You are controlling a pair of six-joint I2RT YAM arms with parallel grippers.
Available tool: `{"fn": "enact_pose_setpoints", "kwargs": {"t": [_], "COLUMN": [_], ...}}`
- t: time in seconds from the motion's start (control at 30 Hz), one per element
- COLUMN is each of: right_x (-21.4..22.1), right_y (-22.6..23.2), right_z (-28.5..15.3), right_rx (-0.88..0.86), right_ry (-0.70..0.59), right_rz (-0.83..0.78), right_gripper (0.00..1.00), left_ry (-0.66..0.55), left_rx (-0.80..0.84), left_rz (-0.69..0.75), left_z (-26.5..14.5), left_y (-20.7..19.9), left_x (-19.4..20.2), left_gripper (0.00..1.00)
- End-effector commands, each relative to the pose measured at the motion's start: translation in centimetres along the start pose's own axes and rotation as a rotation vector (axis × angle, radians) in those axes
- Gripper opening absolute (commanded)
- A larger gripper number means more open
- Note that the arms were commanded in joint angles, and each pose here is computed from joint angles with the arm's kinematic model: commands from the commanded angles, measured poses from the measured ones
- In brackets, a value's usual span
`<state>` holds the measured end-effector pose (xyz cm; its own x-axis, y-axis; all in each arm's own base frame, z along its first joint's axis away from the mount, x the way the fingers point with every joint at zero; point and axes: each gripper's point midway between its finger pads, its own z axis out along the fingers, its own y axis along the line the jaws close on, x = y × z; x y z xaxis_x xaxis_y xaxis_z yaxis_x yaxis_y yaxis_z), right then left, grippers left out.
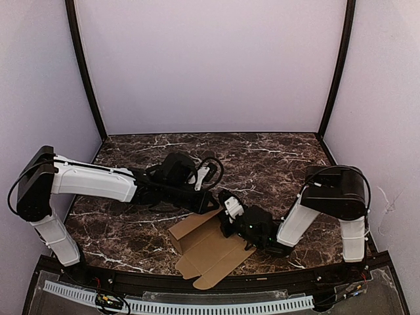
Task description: Fold the paper box
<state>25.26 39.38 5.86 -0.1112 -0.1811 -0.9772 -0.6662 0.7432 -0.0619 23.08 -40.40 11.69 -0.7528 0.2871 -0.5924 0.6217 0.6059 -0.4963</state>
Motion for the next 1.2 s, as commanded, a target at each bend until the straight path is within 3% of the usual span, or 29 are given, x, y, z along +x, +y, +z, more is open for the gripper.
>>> {"fn": "enact_pose_setpoints", "kwargs": {"t": [0.0,0.93,1.07,1.17], "right_x": [0.8,-0.2,-0.3,-0.5], "right_y": [-0.6,-1.4,-1.6,-1.4], "right_z": [-0.1,-2.3,-1.9,-1.2], "right_rx": [0.017,0.027,0.051,0.056], "right_ry": [0.011,-0.006,-0.01,-0.014], "right_rz": [-0.004,-0.013,-0.029,-0.038], "right_gripper": [0.23,0.31,0.27,0.13], "left_ry": [0.026,0.043,0.025,0.024], "left_rx": [-0.018,-0.056,-0.043,-0.04], "left_rz": [-0.023,-0.042,-0.025,-0.022], "left_z": [0.7,1.7,1.3,1.3], "left_y": [0.6,1.5,0.9,0.8], "left_x": [0.6,0.8,0.1,0.0], "left_gripper": [0.01,0.01,0.01,0.01]}}
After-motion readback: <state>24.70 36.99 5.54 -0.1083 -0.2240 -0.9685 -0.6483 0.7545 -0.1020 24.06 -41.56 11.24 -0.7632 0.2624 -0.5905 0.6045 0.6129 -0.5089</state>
